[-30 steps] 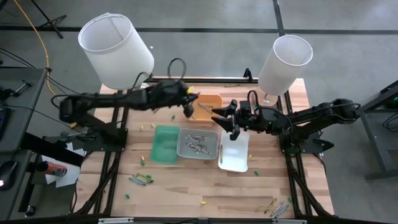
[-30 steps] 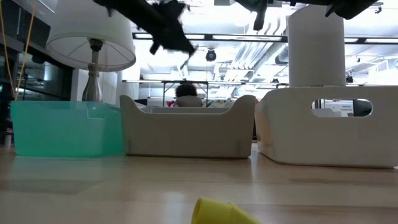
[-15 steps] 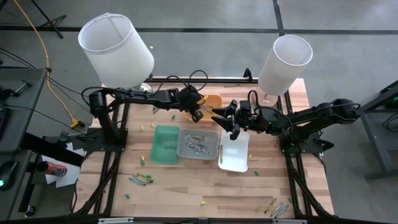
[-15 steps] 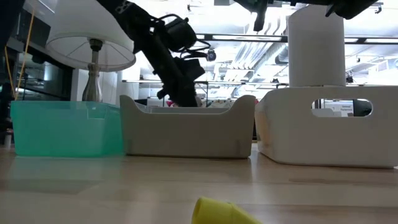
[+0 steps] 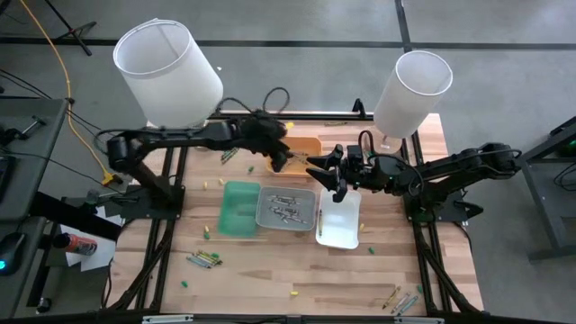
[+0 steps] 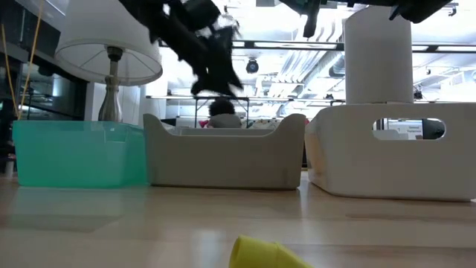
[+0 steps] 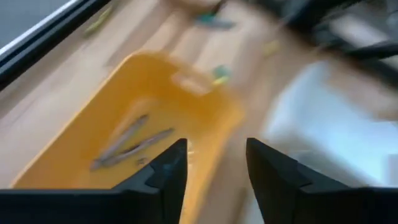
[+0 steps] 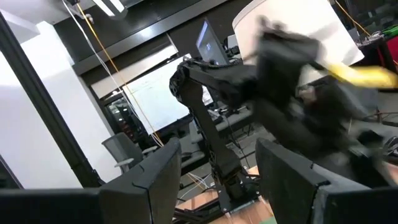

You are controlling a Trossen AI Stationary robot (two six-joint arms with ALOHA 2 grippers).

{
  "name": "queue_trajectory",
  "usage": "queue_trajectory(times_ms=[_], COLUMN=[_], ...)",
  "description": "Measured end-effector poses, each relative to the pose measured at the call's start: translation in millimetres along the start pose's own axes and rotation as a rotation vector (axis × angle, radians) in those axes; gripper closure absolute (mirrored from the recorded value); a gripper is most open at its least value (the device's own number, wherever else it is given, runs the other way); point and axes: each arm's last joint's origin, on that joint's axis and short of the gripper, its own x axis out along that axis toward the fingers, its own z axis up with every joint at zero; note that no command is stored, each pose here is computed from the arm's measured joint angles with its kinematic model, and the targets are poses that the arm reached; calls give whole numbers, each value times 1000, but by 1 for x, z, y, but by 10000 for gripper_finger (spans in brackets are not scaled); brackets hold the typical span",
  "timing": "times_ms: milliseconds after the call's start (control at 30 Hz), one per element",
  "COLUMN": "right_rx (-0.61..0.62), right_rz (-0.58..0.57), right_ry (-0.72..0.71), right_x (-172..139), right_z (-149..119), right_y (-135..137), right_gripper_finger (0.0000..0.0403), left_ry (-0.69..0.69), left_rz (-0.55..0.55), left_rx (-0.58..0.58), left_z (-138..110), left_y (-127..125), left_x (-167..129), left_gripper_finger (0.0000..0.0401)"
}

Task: Sort crayons
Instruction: Put the green crayon into the white bin

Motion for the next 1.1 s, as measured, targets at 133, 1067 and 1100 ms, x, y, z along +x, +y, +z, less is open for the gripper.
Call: queue_trajectory(times_ms=[133, 1067, 1100], right_rx=[0, -1, -1], right_rz=[0, -1, -1], right_ry=[1, 2, 2], right_x=[0, 0, 0], right_z=[0, 0, 0], right_y=[0, 0, 0], right_gripper_finger=[203, 203, 203], left_ry=[-139, -773, -773], left_rz=[-103, -311, -311], left_rx=[27, 27, 27], left_z=[7, -91, -91], left_y=[-28, -84, -84], left_x=[-45, -133, -133], left_gripper_finger=[240, 240, 240])
